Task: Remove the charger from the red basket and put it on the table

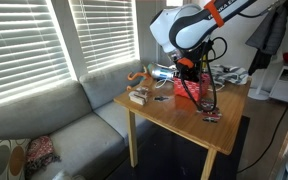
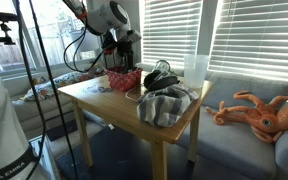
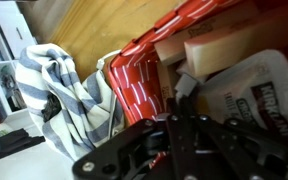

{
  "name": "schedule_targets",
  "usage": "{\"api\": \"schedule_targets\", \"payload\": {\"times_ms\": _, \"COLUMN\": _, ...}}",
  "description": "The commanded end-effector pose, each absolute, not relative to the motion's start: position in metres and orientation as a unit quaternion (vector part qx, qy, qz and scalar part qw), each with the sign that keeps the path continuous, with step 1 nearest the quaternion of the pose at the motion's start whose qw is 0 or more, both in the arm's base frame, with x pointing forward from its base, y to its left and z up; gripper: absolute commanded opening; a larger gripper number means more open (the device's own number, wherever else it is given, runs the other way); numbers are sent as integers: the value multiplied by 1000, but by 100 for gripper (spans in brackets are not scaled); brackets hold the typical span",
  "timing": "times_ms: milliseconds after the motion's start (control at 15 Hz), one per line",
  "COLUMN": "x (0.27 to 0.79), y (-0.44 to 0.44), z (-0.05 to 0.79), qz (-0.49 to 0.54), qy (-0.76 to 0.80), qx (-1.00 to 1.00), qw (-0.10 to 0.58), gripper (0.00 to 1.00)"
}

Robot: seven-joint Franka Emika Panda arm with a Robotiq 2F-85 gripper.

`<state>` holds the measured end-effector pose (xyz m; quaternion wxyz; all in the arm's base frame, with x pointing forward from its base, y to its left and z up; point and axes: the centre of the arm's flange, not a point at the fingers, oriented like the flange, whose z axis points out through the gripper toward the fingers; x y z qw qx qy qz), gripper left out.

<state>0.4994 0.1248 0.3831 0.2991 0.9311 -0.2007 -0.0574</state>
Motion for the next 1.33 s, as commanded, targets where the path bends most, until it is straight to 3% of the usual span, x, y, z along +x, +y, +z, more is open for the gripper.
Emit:
{"api": "schedule_targets", "payload": {"times_ms": 0, "x": 496, "y": 137, "z": 395, "qz": -37, "qy": -194, "qx": 933, "qw": 300, "gripper": 0}}
{"api": "schedule_targets", "payload": {"times_ms": 867, "x": 462, "y": 161, "z": 493, "qz": 71, "qy": -195, "qx": 925, "qw": 318, "gripper": 1}}
{"api": "schedule_targets", "payload": {"times_ms": 1267, "x": 475, "y": 149, "z": 514, "qz": 191, "qy": -224, "qx": 892, "qw": 342, "gripper": 1}}
